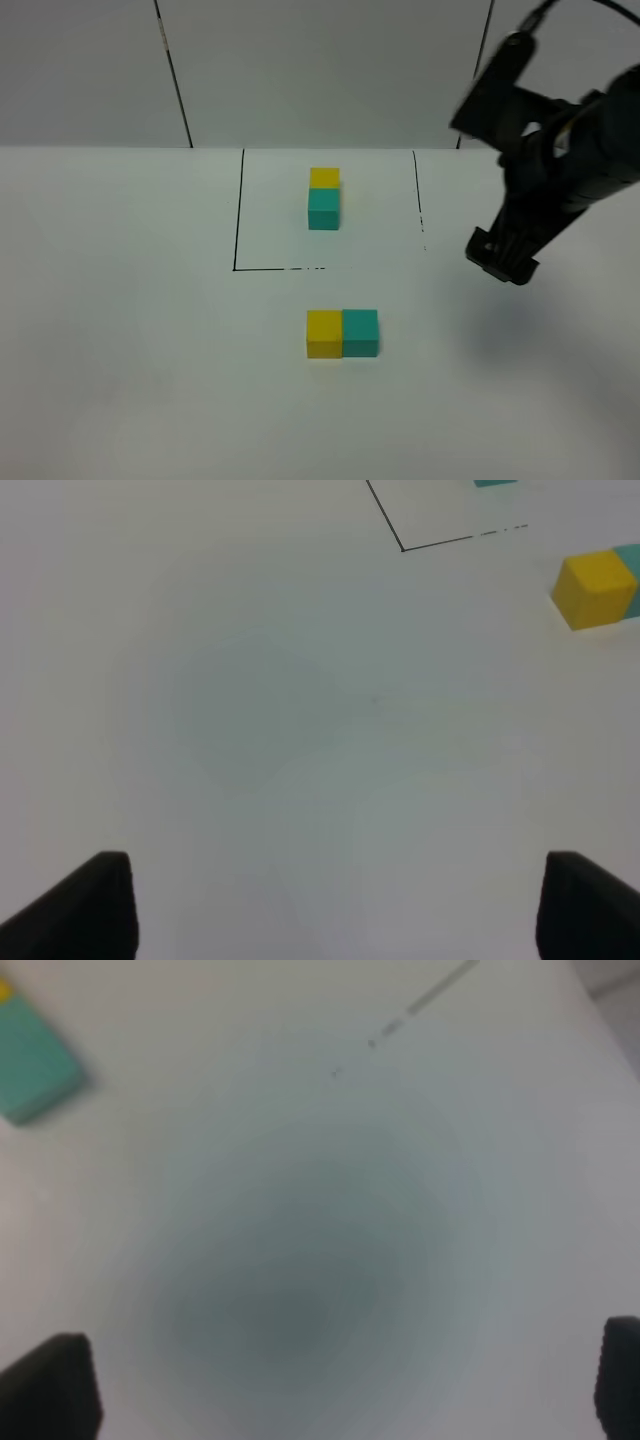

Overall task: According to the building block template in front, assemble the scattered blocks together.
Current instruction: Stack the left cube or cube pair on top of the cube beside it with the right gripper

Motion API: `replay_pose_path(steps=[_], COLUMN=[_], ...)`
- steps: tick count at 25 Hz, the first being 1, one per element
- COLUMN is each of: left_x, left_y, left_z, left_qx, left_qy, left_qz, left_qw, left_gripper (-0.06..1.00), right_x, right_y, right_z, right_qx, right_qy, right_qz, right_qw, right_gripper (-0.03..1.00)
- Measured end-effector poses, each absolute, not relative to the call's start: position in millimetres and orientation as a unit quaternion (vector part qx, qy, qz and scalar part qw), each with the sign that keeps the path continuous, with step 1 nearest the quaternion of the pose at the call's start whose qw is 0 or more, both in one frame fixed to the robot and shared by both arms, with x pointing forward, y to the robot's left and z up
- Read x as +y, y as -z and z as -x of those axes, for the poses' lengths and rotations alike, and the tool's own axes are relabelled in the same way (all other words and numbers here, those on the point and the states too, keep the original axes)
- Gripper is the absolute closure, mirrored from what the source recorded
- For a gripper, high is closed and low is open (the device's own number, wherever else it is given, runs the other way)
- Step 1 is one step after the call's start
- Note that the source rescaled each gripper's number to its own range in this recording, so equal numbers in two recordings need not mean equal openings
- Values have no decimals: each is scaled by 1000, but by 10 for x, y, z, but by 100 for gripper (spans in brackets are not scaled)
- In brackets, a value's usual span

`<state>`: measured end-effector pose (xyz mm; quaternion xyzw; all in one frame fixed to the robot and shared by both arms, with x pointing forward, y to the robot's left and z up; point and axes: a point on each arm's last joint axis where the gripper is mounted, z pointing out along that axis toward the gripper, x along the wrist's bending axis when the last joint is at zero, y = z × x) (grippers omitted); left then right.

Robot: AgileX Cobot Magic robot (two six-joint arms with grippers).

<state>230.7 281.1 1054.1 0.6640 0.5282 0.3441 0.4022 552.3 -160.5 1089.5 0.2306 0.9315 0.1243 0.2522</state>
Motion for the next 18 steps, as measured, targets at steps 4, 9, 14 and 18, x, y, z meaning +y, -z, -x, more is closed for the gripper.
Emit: replay_pose_path(steps=[4,9,14,18], left_x=[2811,2811,2811,2811], left_y=[-10541,-10541,-10541,-10541], left_z=[-2307,-2307,-2307,-2307], left_qx=[528,528,528,528], left_qy=[-344,-344,-344,-344], left_qz=[-664,-664,-664,-664], left_qw=[402,402,402,402], left_gripper=[15,15,15,15], right_x=[-1137,-675,-486,-404], right_y=[-10656,-10195,-9737,-9491], right_z=[-5780,-5970,-6004,-5986], right_qx=[957,974,986,991], right_qy=[-108,-97,-67,-59], right_qz=[-127,-68,-37,-21], right_qw=[236,195,147,118], right_gripper=[-3,-3,-3,-3])
